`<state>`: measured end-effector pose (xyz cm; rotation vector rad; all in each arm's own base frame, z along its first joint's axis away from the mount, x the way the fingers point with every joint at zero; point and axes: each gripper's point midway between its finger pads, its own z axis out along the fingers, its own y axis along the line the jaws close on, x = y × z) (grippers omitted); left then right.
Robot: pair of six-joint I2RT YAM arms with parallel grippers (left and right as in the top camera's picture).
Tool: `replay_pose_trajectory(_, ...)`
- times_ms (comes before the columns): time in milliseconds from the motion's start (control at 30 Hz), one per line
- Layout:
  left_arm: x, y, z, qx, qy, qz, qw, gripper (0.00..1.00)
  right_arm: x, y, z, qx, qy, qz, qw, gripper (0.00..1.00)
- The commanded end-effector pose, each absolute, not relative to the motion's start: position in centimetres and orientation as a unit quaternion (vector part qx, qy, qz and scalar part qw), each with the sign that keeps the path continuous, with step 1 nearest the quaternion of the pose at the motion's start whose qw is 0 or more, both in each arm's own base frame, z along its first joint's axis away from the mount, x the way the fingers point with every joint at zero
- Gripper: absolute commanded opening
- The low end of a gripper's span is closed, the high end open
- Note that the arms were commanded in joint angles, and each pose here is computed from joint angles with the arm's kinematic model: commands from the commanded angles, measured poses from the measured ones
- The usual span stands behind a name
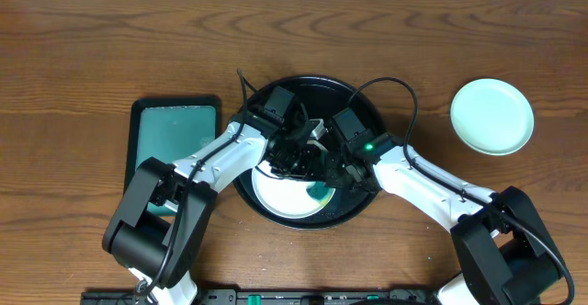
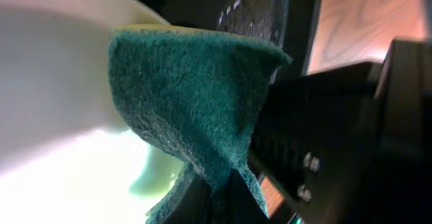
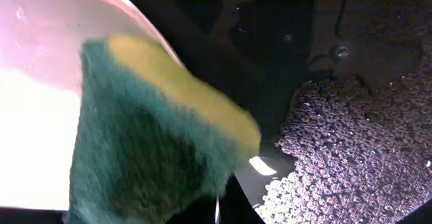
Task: Clean dirty plates on tray and stack at the side
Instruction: 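Scrub the white plate's stain with the sponge while right gripper holds rim, then return the sponge to the basin with the left gripper and release it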
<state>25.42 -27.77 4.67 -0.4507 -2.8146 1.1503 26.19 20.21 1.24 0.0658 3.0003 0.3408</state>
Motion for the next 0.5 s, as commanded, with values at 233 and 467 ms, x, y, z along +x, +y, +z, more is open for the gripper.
replay_pose_trajectory(233, 30.9, -20.6, 4.4, -0.009, -0.974, 0.218, -0.062, 0.07, 25.5, 20.1, 1.0, 0.026, 0.993, 0.105, 0.050, 0.02)
replay_pose_trajectory(467, 32.0, -14.4, 6.5, 0.041, -0.986, 0.118, -0.114, 0.07, 25.5, 20.1, 1.0, 0.028, 0.993, 0.106, 0.050, 0.02)
